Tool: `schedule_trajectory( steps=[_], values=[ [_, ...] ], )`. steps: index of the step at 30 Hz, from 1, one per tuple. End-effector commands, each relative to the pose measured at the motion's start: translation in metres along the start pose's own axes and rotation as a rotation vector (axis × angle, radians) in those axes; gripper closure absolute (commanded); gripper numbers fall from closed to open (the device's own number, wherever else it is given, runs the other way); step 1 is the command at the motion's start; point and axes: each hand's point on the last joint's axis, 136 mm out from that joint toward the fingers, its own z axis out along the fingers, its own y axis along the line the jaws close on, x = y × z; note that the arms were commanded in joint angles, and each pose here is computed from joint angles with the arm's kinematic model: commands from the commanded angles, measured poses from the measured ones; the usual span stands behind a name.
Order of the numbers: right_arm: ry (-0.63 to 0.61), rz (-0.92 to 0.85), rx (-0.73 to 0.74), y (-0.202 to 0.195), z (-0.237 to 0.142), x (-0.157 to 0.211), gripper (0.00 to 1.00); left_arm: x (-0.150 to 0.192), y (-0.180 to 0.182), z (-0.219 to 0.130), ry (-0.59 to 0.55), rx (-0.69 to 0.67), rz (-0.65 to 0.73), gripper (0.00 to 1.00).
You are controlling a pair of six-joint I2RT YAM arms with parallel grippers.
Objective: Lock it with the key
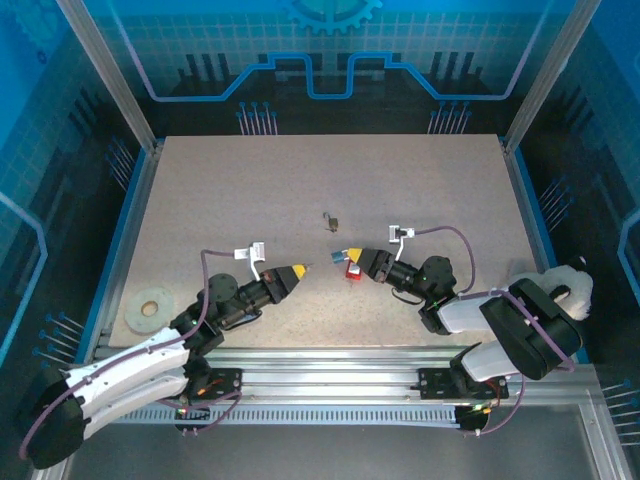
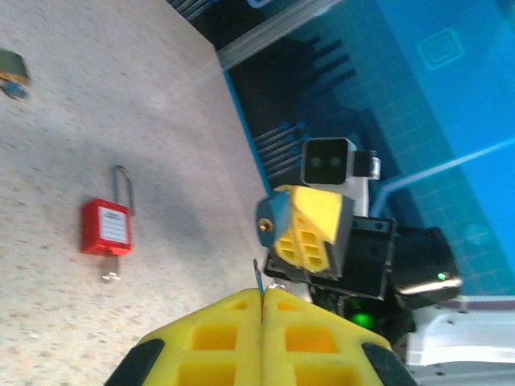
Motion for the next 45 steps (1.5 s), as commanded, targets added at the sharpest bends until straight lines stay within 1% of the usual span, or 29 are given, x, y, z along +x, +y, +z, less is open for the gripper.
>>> schedule_trajectory(
  steps=[1, 11, 14, 21, 28, 32, 36, 38, 40, 45],
  values=[
    [-0.010, -0.004, -0.012, 0.000, 0.001, -0.005, 1.00, -0.016, 0.026, -0.007, -0.040, -0.178, 0.105, 1.00],
    [0.022, -0.016, 0.036, -0.010, 0.006, 0.000, 1.00, -0.063, 0.075, -0.018, -0.145, -0.433, 0.254, 1.00],
    [0.039, -0.030, 0.057, -0.013, 0.009, 0.002, 1.00, -0.075, 0.092, -0.018, -0.158, -0.507, 0.283, 1.00],
    [0.082, -0.091, 0.100, -0.013, 0.013, 0.012, 1.00, -0.089, 0.115, -0.014, -0.168, -0.615, 0.325, 1.00],
    [0.121, -0.223, 0.154, -0.004, 0.016, 0.021, 1.00, -0.095, 0.151, -0.018, -0.171, -0.742, 0.346, 1.00],
    [0.144, -0.304, 0.175, 0.003, 0.018, 0.027, 1.00, -0.096, 0.166, -0.018, -0.168, -0.781, 0.347, 1.00],
    [0.160, -0.341, 0.177, 0.006, 0.020, 0.032, 1.00, -0.095, 0.182, -0.014, -0.151, -0.825, 0.358, 1.00],
    [0.170, -0.351, 0.177, 0.007, 0.021, 0.034, 1.00, -0.096, 0.181, -0.009, -0.141, -0.814, 0.363, 1.00],
    [0.176, -0.361, 0.177, 0.008, 0.022, 0.036, 1.00, -0.099, 0.183, -0.009, -0.156, -0.818, 0.363, 1.00],
    [0.188, -0.389, 0.174, 0.011, 0.024, 0.039, 1.00, -0.095, 0.192, -0.003, -0.135, -0.830, 0.324, 1.00]
  ],
)
